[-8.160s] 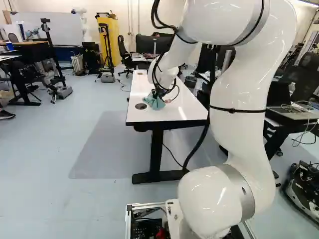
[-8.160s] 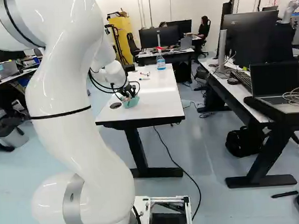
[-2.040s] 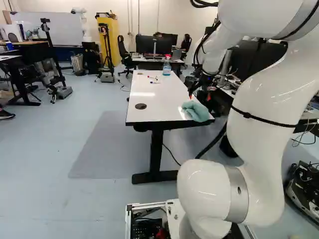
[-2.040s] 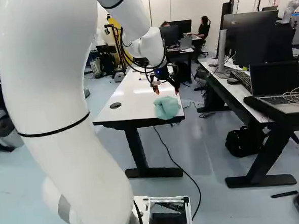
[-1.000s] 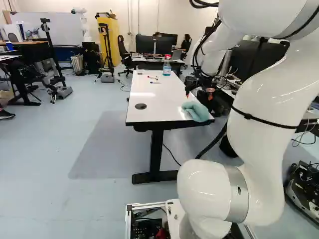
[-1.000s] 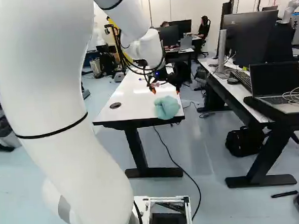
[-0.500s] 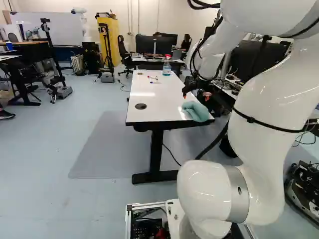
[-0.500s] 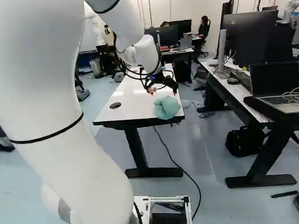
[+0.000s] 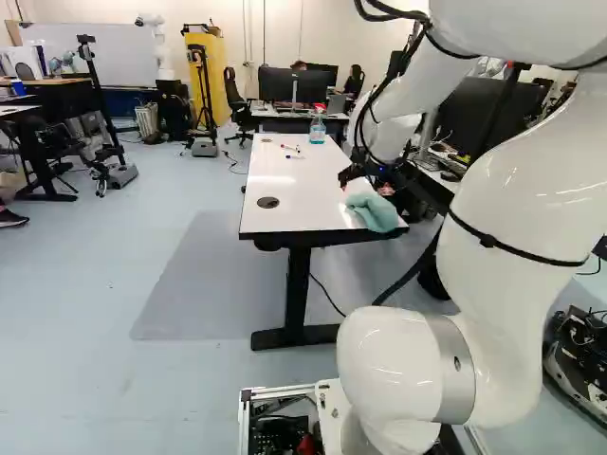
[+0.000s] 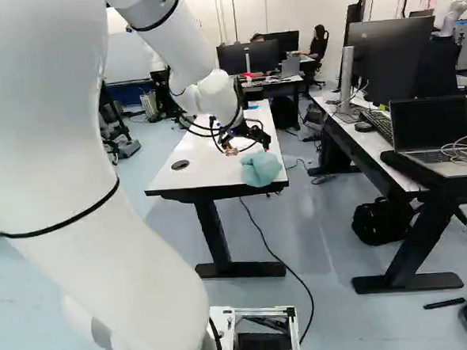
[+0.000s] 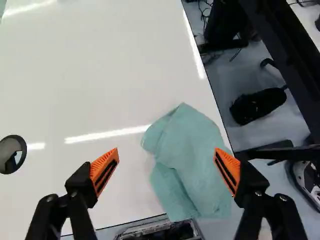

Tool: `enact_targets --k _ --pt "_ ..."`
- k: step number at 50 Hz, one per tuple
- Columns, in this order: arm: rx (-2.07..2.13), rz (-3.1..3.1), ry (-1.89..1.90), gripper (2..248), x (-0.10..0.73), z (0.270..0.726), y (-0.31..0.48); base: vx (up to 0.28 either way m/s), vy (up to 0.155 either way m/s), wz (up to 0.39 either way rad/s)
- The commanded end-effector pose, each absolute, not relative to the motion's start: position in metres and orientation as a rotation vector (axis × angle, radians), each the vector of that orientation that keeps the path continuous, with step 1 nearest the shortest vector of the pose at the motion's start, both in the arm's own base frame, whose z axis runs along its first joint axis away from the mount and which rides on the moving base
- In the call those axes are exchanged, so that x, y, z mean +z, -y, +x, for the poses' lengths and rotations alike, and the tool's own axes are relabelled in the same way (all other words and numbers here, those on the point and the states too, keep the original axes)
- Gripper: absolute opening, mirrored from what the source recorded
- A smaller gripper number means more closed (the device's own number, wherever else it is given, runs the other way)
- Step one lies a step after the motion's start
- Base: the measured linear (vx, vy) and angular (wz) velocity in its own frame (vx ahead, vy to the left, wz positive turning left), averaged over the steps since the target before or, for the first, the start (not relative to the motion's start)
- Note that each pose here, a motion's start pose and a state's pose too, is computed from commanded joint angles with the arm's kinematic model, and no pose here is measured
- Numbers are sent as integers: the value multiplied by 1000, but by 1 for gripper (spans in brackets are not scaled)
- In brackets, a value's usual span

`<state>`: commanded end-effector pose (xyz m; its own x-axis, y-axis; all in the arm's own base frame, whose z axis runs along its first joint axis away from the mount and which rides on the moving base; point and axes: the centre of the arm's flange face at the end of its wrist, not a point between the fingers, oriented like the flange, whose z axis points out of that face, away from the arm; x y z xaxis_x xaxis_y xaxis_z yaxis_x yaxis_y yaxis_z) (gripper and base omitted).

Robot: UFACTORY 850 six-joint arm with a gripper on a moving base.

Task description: Clean the table with the green towel

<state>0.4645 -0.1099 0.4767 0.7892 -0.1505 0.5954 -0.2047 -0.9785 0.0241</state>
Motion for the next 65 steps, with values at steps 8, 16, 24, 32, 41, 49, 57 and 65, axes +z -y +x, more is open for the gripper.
enact_targets --k 8,16,24,32,41,49,57,65 --pt "1021 2871 261 247 467 453 98 0 0 0" --pt "1098 2850 234 247 457 440 86 0 0 0" --pt "1181 2825 205 247 446 425 73 0 0 0" --pt "1268 2797 175 247 435 408 61 0 0 0" --pt "1359 2765 144 247 423 389 48 0 0 0" --pt "1435 2736 119 247 414 372 39 0 0 0" --pt "1502 2709 98 247 405 356 31 0 0 0" --pt "1563 2683 79 247 398 341 24 0 0 0"
